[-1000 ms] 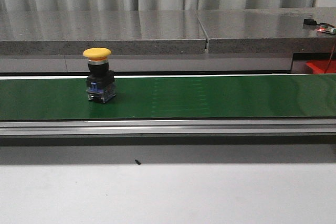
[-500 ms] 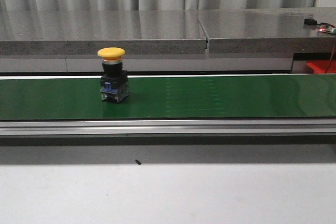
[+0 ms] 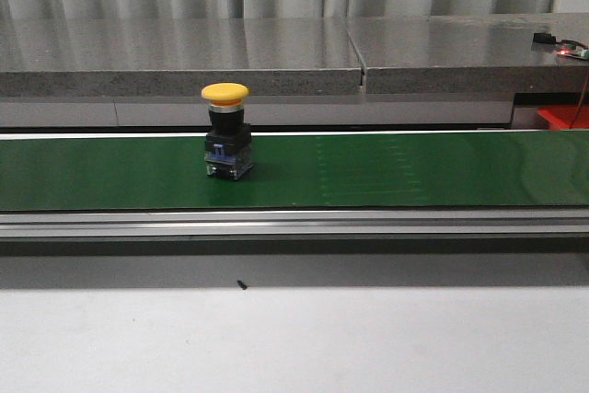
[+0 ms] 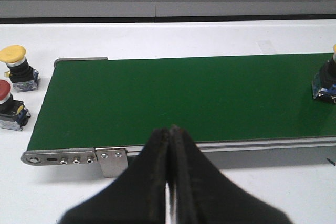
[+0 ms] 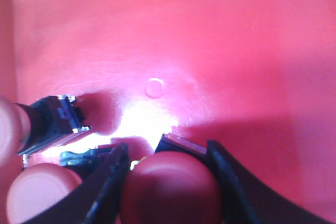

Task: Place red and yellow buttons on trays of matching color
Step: 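Carry the red button with the right gripper into the red tray and open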

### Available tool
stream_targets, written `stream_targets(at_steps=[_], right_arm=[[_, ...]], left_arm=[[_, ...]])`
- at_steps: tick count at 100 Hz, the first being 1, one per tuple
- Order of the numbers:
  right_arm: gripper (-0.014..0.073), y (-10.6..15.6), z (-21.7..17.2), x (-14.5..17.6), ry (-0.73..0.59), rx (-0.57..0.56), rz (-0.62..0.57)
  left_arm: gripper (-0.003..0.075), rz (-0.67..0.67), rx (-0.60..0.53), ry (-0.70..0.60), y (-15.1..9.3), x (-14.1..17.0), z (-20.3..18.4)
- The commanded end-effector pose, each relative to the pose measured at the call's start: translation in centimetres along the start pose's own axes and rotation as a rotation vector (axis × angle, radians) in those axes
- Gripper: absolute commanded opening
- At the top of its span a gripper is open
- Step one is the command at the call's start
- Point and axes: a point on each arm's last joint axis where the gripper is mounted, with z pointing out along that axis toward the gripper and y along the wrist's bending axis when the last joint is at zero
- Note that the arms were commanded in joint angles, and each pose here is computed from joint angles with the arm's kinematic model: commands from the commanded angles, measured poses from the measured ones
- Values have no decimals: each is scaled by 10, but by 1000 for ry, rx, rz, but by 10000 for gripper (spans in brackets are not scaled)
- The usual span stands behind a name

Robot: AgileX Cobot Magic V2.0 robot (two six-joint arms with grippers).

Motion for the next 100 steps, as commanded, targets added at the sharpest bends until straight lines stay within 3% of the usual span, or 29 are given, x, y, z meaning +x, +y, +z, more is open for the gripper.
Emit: stream_targets(at_steps=[1,38,45,64,100], right_arm=[[202,6,-31,-20,-122,17,-9],[212,2,-12,-12,-68,1,1],[272,2,-12,-12,-67,0,1],[560,2,-14,-14,-75,3,-3],[571,16,-75,-37,-217,37,-49]], left_arm=[[-20,-15,12,-98,-2,-14,-3],[-20,-15,12,-98,-2,-14,-3],[-20,-15,12,-98,-2,-14,-3],[-20,-15,12,-98,-2,-14,-3],[-20,-15,12,-98,-2,-14,-3]])
